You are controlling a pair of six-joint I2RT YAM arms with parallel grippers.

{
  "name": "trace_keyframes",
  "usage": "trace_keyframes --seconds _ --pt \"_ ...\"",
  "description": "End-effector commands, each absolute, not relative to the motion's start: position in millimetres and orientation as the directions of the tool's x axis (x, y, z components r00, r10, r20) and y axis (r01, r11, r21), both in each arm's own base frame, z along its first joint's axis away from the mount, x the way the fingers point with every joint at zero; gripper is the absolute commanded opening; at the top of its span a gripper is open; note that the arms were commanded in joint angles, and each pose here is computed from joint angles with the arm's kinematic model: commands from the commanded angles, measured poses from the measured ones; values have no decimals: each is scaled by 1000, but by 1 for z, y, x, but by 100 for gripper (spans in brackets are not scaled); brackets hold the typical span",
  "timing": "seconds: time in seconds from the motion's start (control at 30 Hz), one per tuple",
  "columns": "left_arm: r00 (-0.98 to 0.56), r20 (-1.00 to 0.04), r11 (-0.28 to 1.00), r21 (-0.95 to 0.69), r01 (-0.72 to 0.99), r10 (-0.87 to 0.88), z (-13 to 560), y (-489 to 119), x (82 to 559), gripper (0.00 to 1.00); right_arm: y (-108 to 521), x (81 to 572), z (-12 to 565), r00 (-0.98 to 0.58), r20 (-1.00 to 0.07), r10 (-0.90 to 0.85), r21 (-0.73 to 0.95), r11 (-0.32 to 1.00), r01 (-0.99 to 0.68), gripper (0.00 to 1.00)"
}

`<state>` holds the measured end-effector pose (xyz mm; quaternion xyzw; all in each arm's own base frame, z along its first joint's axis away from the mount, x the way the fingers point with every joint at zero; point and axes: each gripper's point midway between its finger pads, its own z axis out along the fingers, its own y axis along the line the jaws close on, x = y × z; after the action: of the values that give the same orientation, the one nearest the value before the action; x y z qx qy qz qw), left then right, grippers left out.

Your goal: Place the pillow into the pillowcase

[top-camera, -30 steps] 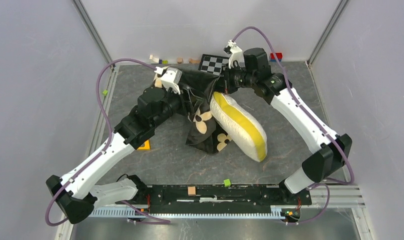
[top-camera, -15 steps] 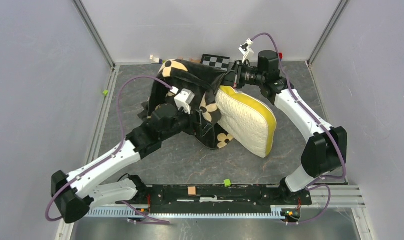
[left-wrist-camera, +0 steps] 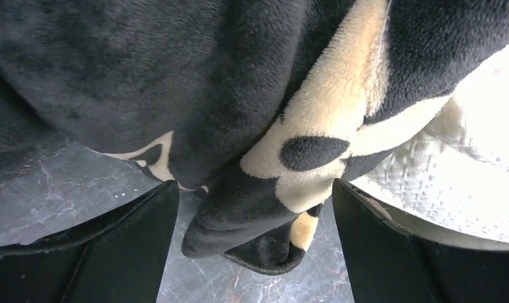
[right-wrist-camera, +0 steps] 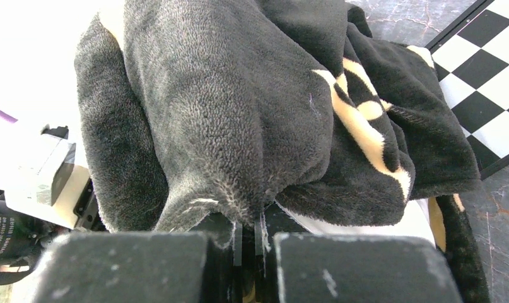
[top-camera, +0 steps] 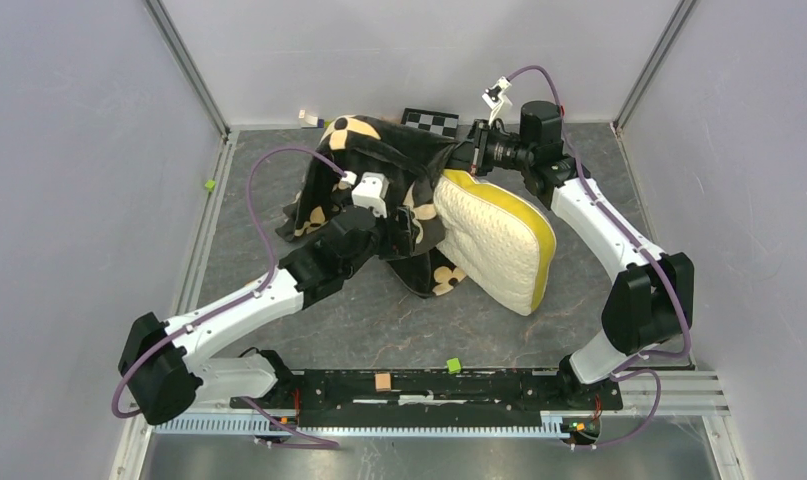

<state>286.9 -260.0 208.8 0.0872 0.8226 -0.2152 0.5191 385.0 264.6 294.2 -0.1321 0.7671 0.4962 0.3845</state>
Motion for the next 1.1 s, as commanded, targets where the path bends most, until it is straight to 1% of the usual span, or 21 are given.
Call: trace_keyframes --seconds 0.0,0.07,0.1,0.17,0.27,0.3,0.4,0.43,0.47,0.53,0.57,0.63,0.7,0.83,0.97,1.03,1.07 --pt "-399 -914 917 -221 331 -76 213 -249 294 96 255 406 303 -584 -784 208 597 508 -621 0" --pt "-417 -906 896 -241 373 -70 207 -263 294 94 255 407 304 -580 -787 209 594 511 -622 0" --pt "-430 -900 876 -259 407 -66 206 -273 292 92 254 407 301 -592 -779 207 601 516 -610 0" --pt "-459 -887 820 -301 486 -53 209 -293 283 82 252 409 298 -597 -776 204 600 530 -599 0" --pt "-472 -879 722 -373 583 -72 231 -318 269 62 246 416 293 -594 -779 202 589 562 -581 0" --pt "-470 -880 694 -382 610 -71 240 -324 263 52 244 418 290 -596 -777 203 589 571 -573 0" --pt "-447 -894 550 -395 736 -44 283 -350 232 23 235 424 278 -592 -781 200 565 630 -533 0" --pt "-434 -901 484 -389 784 -21 300 -362 215 16 233 425 273 -593 -780 202 562 644 -519 0" --pt "-402 -916 419 -371 829 -17 326 -373 201 13 230 426 268 -593 -779 204 557 659 -506 0" --pt "-334 -942 308 -316 898 9 366 -395 171 10 226 427 257 -597 -774 212 555 681 -477 0" --pt "-316 -948 265 -299 917 26 377 -405 158 8 225 427 255 -595 -772 223 558 686 -467 0" --pt "-303 -953 226 -293 929 11 399 -415 153 6 223 427 249 -598 -767 233 562 695 -449 1" --pt "-299 -954 290 -288 913 -6 403 -415 169 3 222 428 245 -603 -761 240 566 700 -436 0" --pt "-312 -950 345 -298 890 -14 420 -408 194 3 220 433 238 -612 -752 245 567 715 -410 0" --pt "-272 -962 324 -268 907 -32 462 -406 192 2 232 437 246 -614 -743 268 586 704 -402 0" --pt "-245 -968 289 -249 924 -51 493 -406 187 3 244 437 251 -618 -731 288 614 673 -413 0" --pt "-243 -969 281 -245 928 -44 500 -407 186 3 250 436 253 -623 -725 292 625 659 -419 0"
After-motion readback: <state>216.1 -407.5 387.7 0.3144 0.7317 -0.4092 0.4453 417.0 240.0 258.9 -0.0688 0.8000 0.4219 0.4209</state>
